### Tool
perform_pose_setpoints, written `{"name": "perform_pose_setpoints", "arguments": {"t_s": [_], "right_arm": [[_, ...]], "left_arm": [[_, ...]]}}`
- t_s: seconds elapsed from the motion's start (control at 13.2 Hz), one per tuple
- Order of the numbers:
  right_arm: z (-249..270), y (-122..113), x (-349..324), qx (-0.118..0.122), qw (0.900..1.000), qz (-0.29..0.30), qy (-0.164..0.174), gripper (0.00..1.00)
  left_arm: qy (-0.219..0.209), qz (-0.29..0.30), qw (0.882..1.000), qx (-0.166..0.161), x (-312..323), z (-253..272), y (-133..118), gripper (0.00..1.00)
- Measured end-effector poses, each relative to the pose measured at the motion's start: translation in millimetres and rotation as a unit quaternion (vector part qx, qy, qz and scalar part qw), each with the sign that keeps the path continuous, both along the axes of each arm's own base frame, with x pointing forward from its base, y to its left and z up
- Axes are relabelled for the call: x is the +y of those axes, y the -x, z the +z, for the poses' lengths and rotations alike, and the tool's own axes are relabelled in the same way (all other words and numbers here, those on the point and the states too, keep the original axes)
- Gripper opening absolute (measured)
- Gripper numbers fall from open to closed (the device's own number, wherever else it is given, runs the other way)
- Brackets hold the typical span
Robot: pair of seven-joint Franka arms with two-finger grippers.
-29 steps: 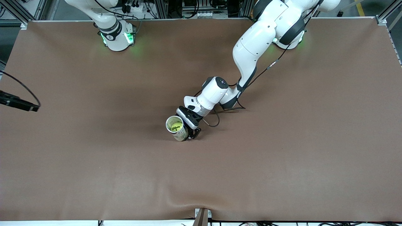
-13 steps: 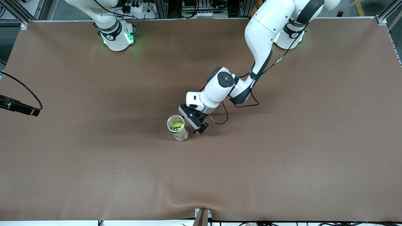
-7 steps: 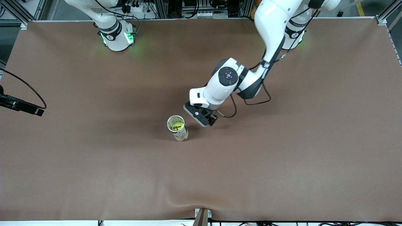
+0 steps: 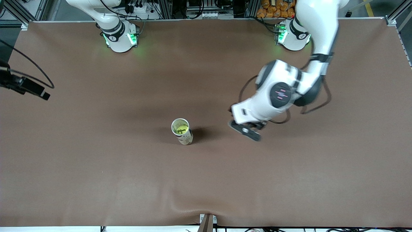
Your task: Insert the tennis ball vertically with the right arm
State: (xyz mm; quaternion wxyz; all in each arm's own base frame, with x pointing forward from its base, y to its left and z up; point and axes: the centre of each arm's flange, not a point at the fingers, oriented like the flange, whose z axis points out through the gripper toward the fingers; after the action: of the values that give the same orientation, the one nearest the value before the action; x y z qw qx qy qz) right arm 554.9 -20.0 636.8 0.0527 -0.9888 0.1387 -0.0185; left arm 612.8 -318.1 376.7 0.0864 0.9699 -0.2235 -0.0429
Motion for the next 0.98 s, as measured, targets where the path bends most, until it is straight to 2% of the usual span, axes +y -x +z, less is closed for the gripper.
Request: {"name": "perform_pose_setpoints", "arguments": {"t_s": [0.23, 0.53, 0.68, 0.83, 0.98], "right_arm": [[4, 10, 0, -0.009, 1.000, 0.021, 0.001, 1.00], [4, 5, 0, -0.031, 0.999, 0.037, 0.004, 1.00], [6, 4, 5, -0.039, 0.998, 0.046, 0.005, 1.00], [7, 6, 9, -0.039, 0.998, 0.053, 0.005, 1.00], [8, 7, 10, -0.038, 0.997, 0.064, 0.005, 1.00]], "left_arm": [[-0.021, 0.069, 0.997, 0.001, 91, 10, -39, 1.00], [-0.057, 0.142, 0.988, 0.026, 189, 38, -62, 1.00], [-0.060, 0.191, 0.979, 0.026, 224, 64, -64, 1.00], [-0.062, 0.219, 0.973, 0.033, 256, 97, -54, 1.00], [-0.058, 0.239, 0.969, 0.025, 281, 134, -42, 1.00]]}}
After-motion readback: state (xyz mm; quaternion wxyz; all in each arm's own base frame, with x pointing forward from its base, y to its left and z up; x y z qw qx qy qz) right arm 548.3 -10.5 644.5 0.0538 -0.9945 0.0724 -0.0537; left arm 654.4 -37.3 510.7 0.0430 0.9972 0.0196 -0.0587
